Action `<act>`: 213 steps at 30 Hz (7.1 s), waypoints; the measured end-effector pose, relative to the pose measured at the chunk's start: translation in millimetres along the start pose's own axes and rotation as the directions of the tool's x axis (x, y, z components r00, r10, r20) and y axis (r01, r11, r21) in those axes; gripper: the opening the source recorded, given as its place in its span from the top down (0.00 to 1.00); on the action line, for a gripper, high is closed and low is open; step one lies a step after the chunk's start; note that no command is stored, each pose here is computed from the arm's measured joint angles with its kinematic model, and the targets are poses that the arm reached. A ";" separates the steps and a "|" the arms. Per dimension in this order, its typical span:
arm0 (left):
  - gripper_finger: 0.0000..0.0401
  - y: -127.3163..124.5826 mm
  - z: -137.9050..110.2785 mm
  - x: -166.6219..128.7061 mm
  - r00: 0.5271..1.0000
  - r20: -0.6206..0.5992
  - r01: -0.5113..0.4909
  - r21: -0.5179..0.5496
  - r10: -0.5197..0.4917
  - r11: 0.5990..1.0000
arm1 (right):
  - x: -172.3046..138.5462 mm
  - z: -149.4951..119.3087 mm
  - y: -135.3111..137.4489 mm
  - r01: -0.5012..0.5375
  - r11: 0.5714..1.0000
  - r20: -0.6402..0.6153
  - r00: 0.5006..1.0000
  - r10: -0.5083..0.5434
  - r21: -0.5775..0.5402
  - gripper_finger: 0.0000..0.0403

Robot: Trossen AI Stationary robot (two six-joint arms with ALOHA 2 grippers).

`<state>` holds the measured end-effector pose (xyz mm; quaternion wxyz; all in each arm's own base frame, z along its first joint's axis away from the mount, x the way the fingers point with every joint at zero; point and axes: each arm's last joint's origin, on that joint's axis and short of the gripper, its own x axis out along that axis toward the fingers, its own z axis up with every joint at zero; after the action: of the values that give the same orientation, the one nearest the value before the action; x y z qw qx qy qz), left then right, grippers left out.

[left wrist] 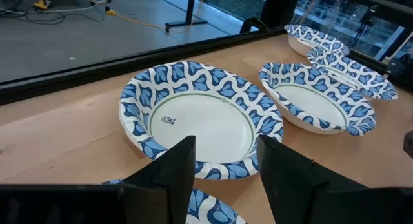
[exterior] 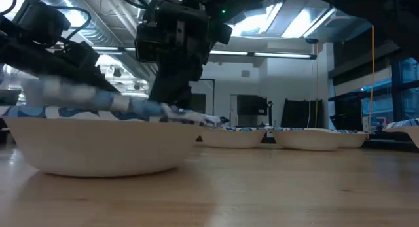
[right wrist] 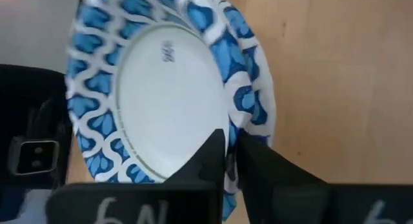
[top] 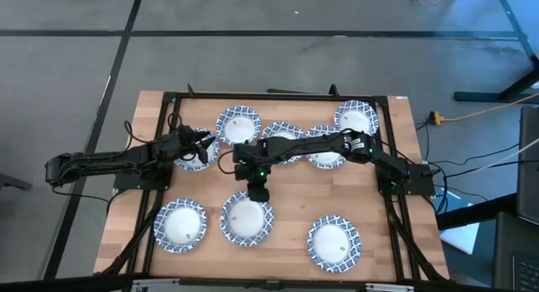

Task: Nest bowls inside each other
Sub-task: Stack the blue patterned bowl on the blue patterned bowl

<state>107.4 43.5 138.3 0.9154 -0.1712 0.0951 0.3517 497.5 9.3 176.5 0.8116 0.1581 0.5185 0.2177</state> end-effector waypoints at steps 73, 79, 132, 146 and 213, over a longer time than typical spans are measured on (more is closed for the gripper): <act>0.60 -1.6 -1.2 -0.1 0.998 -0.030 0.062 0.030 -0.062 0.998 | -205.8 -184.0 61.9 0.349 0.930 0.336 0.867 -0.367 0.116 0.52; 0.60 -1.6 -1.2 0.0 0.998 -0.030 0.062 0.031 -0.061 0.998 | -160.2 -240.4 72.9 0.109 0.973 0.361 0.915 -0.178 0.204 0.52; 0.60 -1.6 -1.2 -0.1 0.998 -0.030 0.062 0.022 -0.061 0.998 | -52.1 -288.7 135.6 0.215 0.968 -0.085 0.975 -0.206 0.127 0.52; 0.60 -1.6 -1.3 0.0 0.998 -0.030 0.061 0.021 -0.061 0.998 | -42.3 -290.0 132.9 0.213 0.954 -0.134 0.973 -0.188 0.209 0.71; 0.60 -2.7 -2.2 -0.2 0.993 -0.052 0.104 0.003 -0.103 0.995 | -31.8 -55.0 30.8 0.028 0.944 0.202 0.974 -0.099 0.328 0.94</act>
<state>109.0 40.7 137.0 0.9302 -0.1822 0.1108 0.2989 429.9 20.9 193.2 0.8327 0.2947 0.4609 0.0853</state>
